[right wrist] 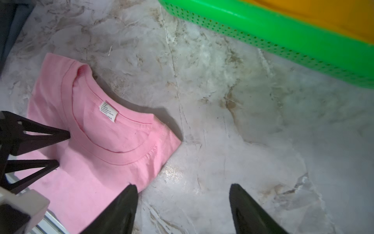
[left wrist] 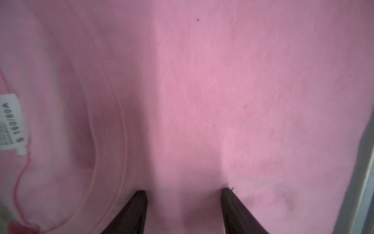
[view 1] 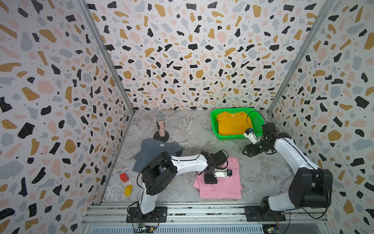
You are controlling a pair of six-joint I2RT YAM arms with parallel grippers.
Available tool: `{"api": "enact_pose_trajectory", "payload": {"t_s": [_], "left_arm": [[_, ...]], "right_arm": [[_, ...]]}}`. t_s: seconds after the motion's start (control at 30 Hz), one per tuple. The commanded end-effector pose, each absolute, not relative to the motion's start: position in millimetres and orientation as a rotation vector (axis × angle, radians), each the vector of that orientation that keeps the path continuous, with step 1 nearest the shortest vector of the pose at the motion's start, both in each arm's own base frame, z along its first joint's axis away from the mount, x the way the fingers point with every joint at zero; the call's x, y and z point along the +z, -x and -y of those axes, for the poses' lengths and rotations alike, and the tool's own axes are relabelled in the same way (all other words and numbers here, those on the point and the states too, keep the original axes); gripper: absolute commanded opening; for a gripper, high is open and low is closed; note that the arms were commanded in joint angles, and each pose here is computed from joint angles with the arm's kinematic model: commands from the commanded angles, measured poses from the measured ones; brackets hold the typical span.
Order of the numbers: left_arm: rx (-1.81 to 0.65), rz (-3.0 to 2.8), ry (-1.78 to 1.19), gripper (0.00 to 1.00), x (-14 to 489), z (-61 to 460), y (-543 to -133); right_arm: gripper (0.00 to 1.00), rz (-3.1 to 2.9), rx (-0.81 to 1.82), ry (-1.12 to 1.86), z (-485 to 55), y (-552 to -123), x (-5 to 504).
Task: Put the folded t-shirts into the basket
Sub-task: Move the T-shirt to the center of the board, then pick up the T-shirt from the center of the board.
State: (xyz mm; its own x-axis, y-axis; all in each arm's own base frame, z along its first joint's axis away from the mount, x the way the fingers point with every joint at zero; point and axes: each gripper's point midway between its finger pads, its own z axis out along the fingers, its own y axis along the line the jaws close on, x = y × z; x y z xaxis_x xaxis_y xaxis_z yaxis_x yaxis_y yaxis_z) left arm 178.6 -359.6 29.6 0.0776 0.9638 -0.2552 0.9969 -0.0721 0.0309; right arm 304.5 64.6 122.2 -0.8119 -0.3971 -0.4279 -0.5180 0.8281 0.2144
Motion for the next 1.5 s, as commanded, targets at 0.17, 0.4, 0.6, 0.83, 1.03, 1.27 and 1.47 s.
{"api": "enact_pose_trajectory", "payload": {"t_s": [0.17, 0.4, 0.6, 0.83, 1.03, 1.27, 1.47], "left_arm": [[-0.244, -2.096, -1.855, 0.70, 85.5, 341.9, -205.8], [-0.415, -2.429, -1.450, 0.78, 76.1, 286.8, -257.3], [-0.490, -2.565, -1.295, 0.81, 59.1, 279.7, -286.0], [-0.546, -2.654, -1.288, 0.75, 36.0, 286.2, -284.9], [-0.565, -2.672, -1.277, 0.71, 26.6, 291.2, -283.5], [-0.703, -2.706, -1.256, 0.54, 14.8, 300.6, -263.4], [-0.764, -2.730, -1.188, 0.32, 11.3, 307.1, -259.0]], "right_arm": [[0.78, -2.656, 0.562, 0.846, -84.1, -274.8, 103.5], [0.80, -2.691, 0.450, 0.955, -97.8, -283.4, 76.4], [0.82, -2.713, 0.391, 1.027, -112.9, -290.9, 58.3], [0.82, -2.776, 0.387, 1.115, -119.9, -279.3, 36.0], [0.78, -2.829, 0.400, 1.153, -118.5, -269.0, 23.6], [0.64, -2.827, 0.561, 1.158, -135.8, -260.1, 26.7], [0.35, -2.827, 0.609, 1.133, -143.2, -264.1, 28.8]]}}
